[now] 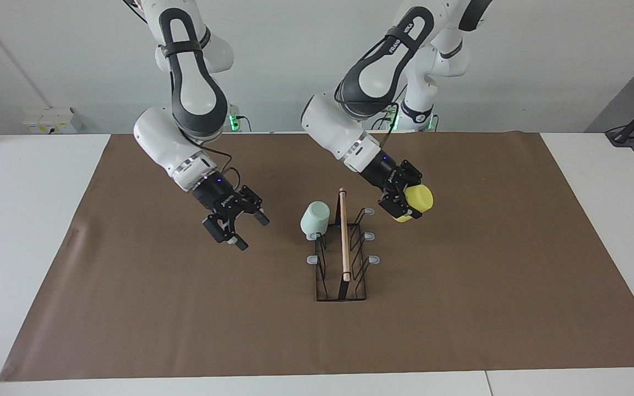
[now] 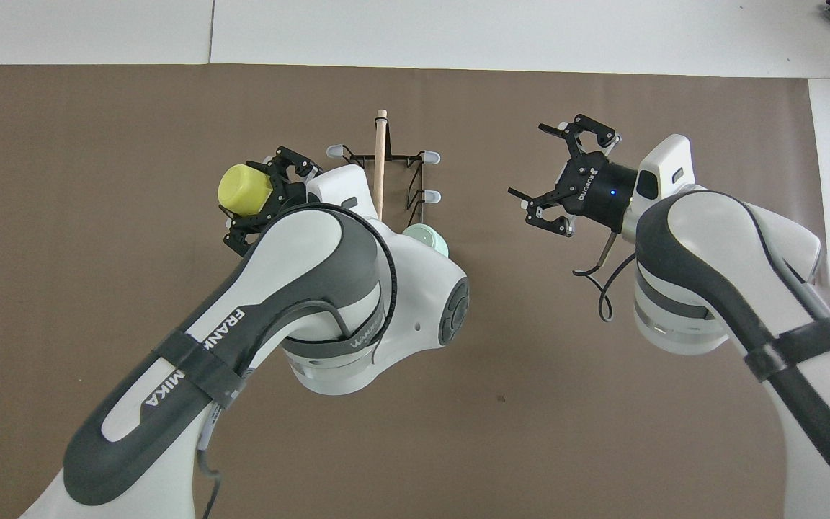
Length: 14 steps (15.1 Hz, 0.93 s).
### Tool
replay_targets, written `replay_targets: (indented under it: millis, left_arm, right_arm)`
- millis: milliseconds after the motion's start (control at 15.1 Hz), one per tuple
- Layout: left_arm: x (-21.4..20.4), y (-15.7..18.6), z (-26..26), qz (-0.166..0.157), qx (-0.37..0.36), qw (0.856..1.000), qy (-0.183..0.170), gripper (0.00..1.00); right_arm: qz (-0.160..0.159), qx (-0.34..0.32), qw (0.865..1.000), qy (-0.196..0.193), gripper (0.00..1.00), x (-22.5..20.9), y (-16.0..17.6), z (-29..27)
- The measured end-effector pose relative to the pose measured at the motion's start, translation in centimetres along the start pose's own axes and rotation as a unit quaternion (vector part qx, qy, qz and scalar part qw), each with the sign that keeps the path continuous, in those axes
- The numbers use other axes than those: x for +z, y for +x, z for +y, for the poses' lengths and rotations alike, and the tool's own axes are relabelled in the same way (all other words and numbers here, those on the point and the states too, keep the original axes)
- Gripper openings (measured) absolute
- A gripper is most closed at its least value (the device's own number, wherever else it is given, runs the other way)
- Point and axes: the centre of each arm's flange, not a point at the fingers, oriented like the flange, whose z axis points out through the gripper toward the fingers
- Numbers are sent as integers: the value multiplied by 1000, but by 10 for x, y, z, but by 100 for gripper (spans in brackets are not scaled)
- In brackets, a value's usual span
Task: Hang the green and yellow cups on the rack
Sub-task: 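Carry the yellow cup to the rack with the left gripper while the right gripper withdraws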
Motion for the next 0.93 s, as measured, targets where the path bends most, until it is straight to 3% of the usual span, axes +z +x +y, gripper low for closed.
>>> replay_targets:
  millis: [265,464,796,929]
  left_arm:
    - [-29,-23,-7,14,10,1000,0,67]
    - [-44,-45,-15,20,18,1000,-6,67]
    - [-35,-65,-25,29,29,999,4,67]
    - [-35,-66,-26,30,28,999,4,67]
  right_arm:
    - [-33,-71,994,77,100,-27,-36,21]
    - [-75,-117,980,144,100,-44,-42,32]
    - [-170,-126,954,214,100,-66,3,32]
    - [-205,-86,947,231,100,-69,28,18]
